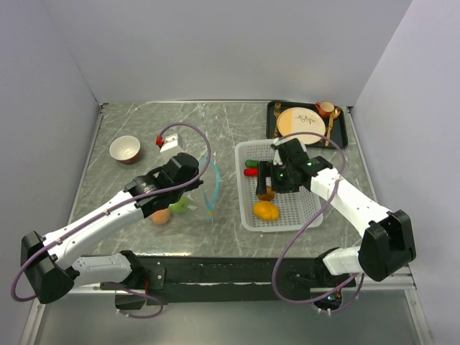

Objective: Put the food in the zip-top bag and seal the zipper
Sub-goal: Pick up the fake fruit from the bin.

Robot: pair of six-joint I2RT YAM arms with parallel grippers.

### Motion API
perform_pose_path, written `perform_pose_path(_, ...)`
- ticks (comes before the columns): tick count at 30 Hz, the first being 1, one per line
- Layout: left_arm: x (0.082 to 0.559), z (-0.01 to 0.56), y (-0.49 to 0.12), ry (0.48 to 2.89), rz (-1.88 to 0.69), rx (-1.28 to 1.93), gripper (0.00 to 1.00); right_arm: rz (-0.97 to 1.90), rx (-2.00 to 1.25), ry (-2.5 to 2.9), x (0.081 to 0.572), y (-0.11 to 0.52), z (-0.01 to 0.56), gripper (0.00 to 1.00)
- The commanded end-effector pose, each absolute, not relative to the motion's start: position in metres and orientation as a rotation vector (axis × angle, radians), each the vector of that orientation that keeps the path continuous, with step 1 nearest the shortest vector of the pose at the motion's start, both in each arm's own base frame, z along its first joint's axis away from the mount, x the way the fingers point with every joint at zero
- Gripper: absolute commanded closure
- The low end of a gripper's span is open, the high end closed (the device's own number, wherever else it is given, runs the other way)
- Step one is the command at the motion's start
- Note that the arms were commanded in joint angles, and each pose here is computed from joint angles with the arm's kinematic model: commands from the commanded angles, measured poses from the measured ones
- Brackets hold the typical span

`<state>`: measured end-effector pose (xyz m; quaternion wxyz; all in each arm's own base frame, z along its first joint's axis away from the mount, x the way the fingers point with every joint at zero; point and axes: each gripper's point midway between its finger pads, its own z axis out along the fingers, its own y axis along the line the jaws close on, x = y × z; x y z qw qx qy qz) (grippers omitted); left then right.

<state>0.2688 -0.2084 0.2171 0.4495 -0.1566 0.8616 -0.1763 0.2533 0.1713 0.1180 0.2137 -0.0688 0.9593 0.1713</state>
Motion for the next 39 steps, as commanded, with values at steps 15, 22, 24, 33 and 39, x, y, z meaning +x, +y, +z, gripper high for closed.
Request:
perform_pose_path(15, 0.268, 0.227, -0.217, 2.097, -0.527, -0.353, 0.93, 0.251, -0.471, 2.836, 0.225, 0.176, 0.073, 0.03)
perform_pose_path(22, 0.269, 0.225, -0.217, 2.104, -0.513, -0.353, 0.93, 0.312, -0.518, 2.838, 0.225, 0.186, 0.069, 0.19)
perform_pose_path(24, 0.269, 0.226, -0.216, 2.099, -0.514, -0.355, 0.93, 0.310, -0.516, 2.843, 0.225, 0.187, 0.068, 0.28)
perform_pose_path(33, 0.266, 0.230, -0.206, 2.090, -0.482, -0.370, 0.93, 0.257, -0.319, 2.763, 0.273, 0.189, 0.073, 0.62)
perform_pose_path(39, 0.262, 0.232, -0.194, 2.068, -0.466, -0.401, 0.91, 0.259, -0.152, 2.688, 0.305, 0.183, 0.084, 0.64)
